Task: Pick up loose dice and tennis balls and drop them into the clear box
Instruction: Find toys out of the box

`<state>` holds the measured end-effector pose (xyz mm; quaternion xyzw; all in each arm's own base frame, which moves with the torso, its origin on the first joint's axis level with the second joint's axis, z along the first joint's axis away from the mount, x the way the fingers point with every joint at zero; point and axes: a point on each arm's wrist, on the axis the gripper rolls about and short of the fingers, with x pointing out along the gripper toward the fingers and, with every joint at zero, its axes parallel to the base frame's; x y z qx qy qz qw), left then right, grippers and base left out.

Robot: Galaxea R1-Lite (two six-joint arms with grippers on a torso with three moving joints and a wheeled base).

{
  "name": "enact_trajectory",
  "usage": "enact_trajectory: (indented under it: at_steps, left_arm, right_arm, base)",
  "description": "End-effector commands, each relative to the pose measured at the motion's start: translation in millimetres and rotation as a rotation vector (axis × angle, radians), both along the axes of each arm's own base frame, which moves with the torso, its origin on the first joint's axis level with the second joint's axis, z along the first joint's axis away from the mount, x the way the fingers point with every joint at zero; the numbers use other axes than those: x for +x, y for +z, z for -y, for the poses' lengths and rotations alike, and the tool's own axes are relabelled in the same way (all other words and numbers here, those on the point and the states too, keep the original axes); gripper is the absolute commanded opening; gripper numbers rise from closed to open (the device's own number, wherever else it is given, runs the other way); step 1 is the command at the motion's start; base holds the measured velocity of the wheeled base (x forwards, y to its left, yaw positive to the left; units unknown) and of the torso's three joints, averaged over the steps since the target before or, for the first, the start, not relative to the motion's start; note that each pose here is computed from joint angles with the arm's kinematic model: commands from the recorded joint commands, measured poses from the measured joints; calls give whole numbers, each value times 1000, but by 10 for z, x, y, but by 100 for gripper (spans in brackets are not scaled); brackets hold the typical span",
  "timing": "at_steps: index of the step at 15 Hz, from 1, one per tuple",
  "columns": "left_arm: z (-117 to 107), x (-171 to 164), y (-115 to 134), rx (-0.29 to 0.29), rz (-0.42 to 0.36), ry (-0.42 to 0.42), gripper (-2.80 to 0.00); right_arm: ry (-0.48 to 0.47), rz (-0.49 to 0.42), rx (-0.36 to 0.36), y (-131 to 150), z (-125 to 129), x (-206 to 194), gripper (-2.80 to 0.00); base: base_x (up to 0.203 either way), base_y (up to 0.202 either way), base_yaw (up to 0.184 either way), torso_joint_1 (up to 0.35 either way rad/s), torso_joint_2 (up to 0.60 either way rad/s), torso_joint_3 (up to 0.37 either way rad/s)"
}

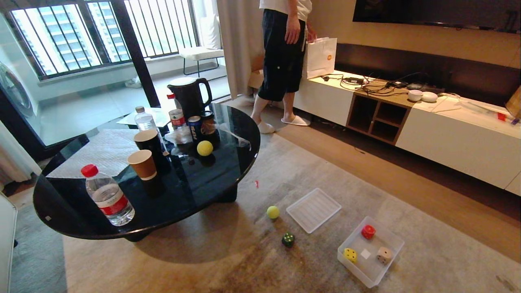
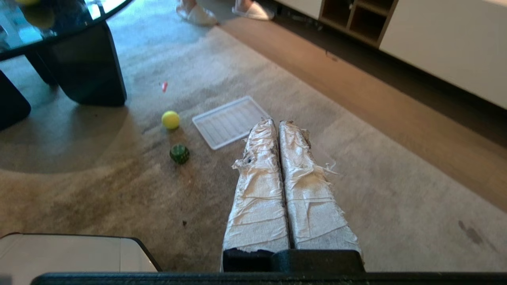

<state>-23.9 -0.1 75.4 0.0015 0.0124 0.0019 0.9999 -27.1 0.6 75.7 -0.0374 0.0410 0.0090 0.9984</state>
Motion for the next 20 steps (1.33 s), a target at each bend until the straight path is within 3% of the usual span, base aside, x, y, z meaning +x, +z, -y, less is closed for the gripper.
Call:
enact_trajectory:
  at_steps: [1,20]
  left_arm:
    - [0,1,0,0,-1,1,-280]
    - [0,0,0,0,0,1,-280]
  right_arm:
    - [1,-2,-1,-3,0,1,-280]
    - [1,-3,-1,0,0,0,-280]
  base:
    - [0,0,0,-2,2,-197]
    - [0,0,0,3,1,-198]
